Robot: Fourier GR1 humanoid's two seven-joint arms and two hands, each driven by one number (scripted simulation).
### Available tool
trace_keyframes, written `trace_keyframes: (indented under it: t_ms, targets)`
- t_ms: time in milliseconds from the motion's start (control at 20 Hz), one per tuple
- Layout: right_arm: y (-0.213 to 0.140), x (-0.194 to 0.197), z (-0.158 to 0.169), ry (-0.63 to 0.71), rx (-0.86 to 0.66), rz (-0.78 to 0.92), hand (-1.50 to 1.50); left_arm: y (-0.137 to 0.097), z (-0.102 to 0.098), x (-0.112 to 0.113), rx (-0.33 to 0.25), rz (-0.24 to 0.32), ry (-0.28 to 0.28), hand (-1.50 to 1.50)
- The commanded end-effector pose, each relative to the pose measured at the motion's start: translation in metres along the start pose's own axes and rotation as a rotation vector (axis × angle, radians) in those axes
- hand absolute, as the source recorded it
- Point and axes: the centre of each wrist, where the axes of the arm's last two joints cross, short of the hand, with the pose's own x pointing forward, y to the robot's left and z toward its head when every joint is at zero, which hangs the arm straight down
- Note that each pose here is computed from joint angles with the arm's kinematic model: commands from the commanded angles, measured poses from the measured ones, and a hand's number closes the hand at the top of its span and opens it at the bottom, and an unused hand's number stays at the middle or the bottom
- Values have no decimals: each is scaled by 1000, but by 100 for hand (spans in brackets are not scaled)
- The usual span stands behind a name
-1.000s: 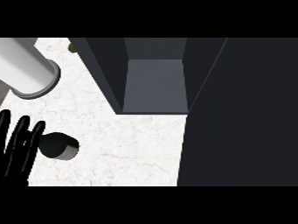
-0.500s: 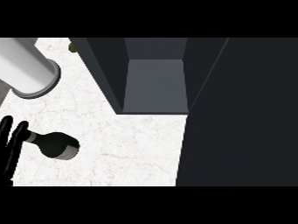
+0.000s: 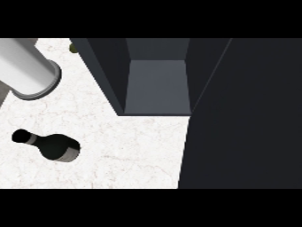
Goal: Pick up the wine, place it into the cabinet and close the cabinet
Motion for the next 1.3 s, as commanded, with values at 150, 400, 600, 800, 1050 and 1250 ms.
trace_keyframes:
  t_ms: [150, 400, 600, 800, 1050, 1250]
  targets:
    - [7, 30, 19, -28, 21, -46, -150, 33, 5, -14, 99, 19, -26, -150]
    - [10, 21, 2, -36, 41, -48, -150, 87, -23, -32, 150, 6, -1, -150]
    - [-8, 23, 8, -54, 29, -30, -150, 97, -11, -41, 131, -10, 50, -150]
    - [14, 23, 5, -37, 19, -44, -150, 104, 10, -66, 140, -40, 115, -150]
    - [8, 26, -2, -42, 25, -56, -150, 125, -24, -94, 125, -39, 152, -150]
    - [4, 24, 1, -42, 24, -50, -150, 132, -1, -129, 127, -38, 205, -150]
